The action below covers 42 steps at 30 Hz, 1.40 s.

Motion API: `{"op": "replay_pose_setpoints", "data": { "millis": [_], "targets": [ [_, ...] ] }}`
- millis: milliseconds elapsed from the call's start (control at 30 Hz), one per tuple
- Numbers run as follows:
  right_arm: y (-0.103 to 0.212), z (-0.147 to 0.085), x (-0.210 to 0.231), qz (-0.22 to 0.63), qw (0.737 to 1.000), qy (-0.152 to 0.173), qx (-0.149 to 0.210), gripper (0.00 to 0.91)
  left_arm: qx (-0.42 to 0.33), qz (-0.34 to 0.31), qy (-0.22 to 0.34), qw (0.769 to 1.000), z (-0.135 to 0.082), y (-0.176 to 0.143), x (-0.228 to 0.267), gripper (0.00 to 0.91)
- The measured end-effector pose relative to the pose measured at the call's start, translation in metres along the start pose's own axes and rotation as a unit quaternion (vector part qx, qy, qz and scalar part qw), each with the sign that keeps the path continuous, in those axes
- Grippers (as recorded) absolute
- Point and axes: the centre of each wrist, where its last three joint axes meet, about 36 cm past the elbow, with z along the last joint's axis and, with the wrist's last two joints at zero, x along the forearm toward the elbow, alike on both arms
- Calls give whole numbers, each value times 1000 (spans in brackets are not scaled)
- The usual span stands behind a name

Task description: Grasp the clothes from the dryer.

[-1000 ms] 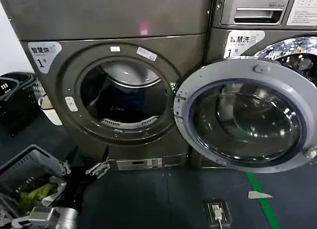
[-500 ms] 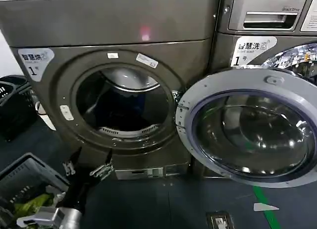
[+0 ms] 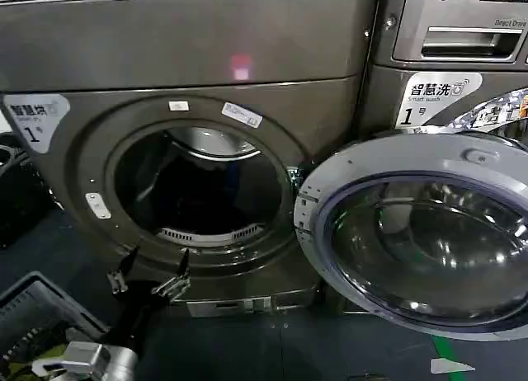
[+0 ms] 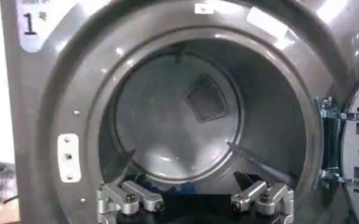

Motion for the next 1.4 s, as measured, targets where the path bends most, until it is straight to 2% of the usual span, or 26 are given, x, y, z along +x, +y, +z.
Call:
{"op": "replay_pose_setpoints", "data": {
  "millis": [800, 1133, 1400],
  "targets": [
    [-2, -1, 2, -3, 1000, 1, 7, 907, 0, -1, 1, 1000, -1, 3, 0, 907],
    [-5, -12, 6, -14, 999, 4, 41, 907, 6, -3, -3, 1000, 4, 7, -11, 907],
    [-21, -32, 0, -4, 998, -18, 62, 907, 11, 0, -38, 999, 13, 15, -55, 907]
  ]
}}
